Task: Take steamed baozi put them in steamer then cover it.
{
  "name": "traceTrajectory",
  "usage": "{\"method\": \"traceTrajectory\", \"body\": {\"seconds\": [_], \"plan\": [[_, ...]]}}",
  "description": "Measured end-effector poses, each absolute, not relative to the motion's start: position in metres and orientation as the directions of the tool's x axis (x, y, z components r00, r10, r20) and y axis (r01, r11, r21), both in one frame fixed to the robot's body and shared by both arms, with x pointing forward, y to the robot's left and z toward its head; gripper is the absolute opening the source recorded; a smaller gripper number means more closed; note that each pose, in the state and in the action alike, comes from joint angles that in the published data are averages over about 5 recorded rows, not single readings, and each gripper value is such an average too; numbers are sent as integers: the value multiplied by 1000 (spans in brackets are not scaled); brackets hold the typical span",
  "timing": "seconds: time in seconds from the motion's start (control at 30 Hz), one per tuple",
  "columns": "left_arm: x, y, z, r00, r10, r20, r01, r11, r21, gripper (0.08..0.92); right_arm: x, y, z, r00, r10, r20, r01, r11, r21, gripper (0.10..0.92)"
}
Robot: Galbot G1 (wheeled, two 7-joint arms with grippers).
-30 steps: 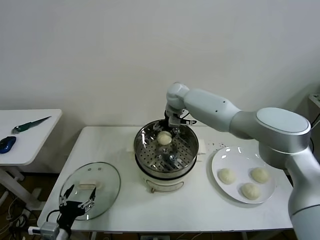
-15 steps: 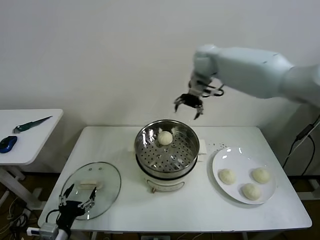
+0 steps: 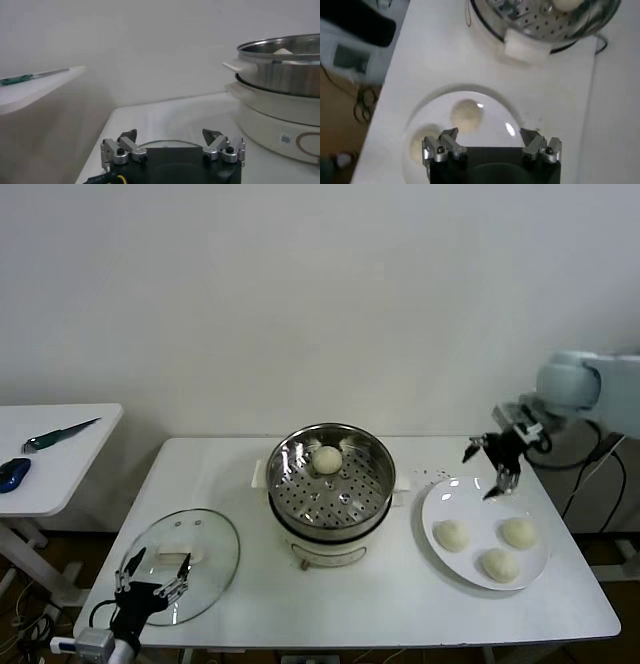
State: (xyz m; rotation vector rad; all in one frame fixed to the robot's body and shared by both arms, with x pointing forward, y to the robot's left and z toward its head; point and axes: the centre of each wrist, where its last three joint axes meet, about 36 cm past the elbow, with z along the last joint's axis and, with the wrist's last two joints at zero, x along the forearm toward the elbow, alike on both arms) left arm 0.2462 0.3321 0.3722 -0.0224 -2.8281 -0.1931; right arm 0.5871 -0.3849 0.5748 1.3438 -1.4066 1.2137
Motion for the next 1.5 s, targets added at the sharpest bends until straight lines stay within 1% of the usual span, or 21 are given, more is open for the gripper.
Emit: {"method": "traceTrajectory", "body": {"seconds": [0.2,0.4,0.77,1.07,1.23,1.33,1.5], "plan": [[245,333,369,-951,-11,310,31,991,129,823,578,-380,521,-82,-183,980,-996,43,-75,823],[246,333,365,-948,-12,317,30,991,128,823,586,-377,494,-104,-170,980,-991,98,-88,823],[248,333,362,-947,-12,321,29,992,125,823,602,-367,476,-126,-138,982,-987,117,-110,823],[248,333,363,-948,-13,319,28,992,123,823,605,-365,462,-99,-106,989,-990,113,-87,823],[248,333,363,-948,-14,319,26,992,123,823,608,-364,457,-98,-96,991,-990,114,-87,822],[249,334,363,-948,-15,317,25,992,123,823,611,-363,456,-101,-96,990,-989,114,-90,801],[249,334,364,-948,-16,317,24,992,122,823,614,-360,455,-99,-95,991,-990,107,-88,725]]}}
